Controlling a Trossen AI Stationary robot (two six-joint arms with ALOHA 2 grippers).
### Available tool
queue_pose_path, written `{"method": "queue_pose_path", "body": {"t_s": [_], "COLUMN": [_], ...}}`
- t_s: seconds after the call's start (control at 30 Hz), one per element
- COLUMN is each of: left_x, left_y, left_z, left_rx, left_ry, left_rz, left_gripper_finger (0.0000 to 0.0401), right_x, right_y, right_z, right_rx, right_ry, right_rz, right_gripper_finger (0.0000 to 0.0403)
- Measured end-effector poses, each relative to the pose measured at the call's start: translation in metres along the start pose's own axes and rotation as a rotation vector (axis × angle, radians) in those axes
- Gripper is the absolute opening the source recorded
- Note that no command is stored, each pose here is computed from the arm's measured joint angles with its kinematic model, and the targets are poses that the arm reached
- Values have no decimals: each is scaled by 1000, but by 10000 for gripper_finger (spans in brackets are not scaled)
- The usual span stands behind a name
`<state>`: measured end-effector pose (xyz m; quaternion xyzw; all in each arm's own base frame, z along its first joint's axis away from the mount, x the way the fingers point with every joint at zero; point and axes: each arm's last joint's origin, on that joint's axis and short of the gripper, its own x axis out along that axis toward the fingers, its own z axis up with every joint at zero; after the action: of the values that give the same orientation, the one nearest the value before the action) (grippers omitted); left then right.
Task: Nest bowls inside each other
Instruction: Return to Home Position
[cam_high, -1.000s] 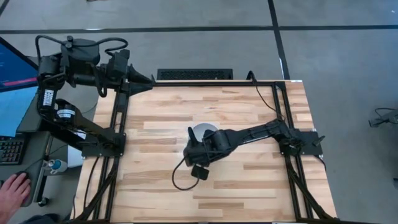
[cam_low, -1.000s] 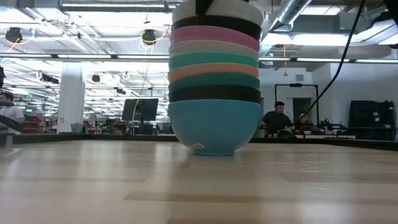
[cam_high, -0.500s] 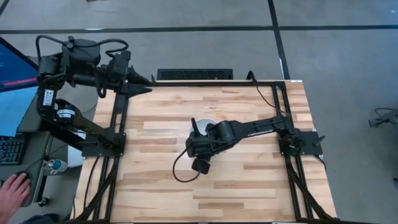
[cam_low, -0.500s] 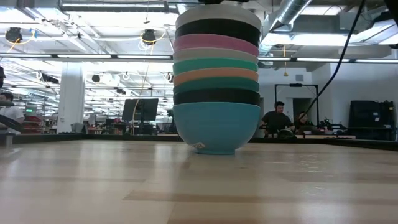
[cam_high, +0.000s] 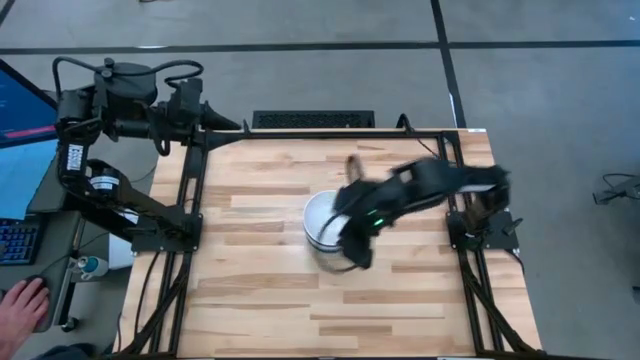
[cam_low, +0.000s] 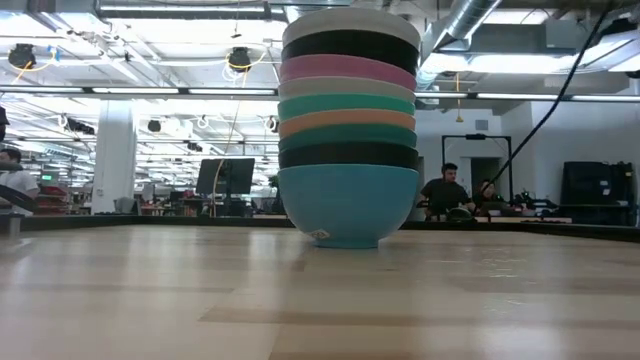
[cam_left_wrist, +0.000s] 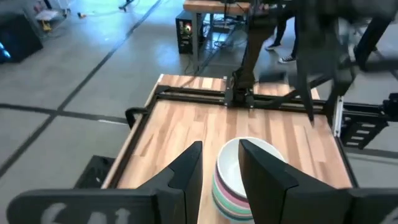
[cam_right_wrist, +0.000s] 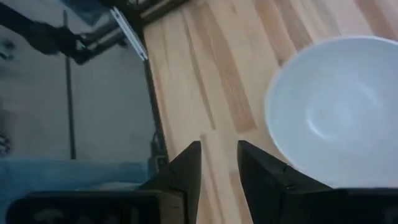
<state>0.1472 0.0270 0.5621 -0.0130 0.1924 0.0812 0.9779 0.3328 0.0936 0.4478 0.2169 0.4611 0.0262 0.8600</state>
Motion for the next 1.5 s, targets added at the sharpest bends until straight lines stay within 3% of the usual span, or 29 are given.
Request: {"method": "queue_pose_path", "body": {"t_s": [0.27, 0.33, 0.47, 0.6, 0.83, 0.93, 1.17, 1.27, 1.5], "left_x": [-3, -2, -7, -40, -121, -140, -152, -142, -107], "left_y": [-1, -1, -1, -1, -4, -4, -4, -5, -8], "left_z": [-18, -22, -23, -29, -55, -69, -111, -134, -182], "left_rx": [-116, -115, -106, -160, -202, -199, -173, -184, -125], "left_ry": [189, 225, 203, 138, -49, -78, -35, 1, -181], "left_rz": [1, 4, 3, 4, -40, -42, -37, -36, -156], "left_gripper_finger": [96, 96, 96, 96, 96, 96, 96, 96, 96], "right_x": [-90, -104, -130, -167, -219, -230, -241, -235, -200], "right_y": [-5, -5, -4, -7, -15, -23, -52, -61, -92], "right_z": [-25, -33, -48, -70, -114, -128, -155, -166, -199], "right_rx": [58, 17, -185, -255, -338, -364, -396, -429, -452], "right_ry": [-148, -179, -248, -391, -537, -571, -615, -631, -703], "right_rz": [106, 107, 100, 45, 54, 52, 55, 100, 237], "right_gripper_finger": [125, 125, 125, 125, 125, 125, 125, 125, 125]}}
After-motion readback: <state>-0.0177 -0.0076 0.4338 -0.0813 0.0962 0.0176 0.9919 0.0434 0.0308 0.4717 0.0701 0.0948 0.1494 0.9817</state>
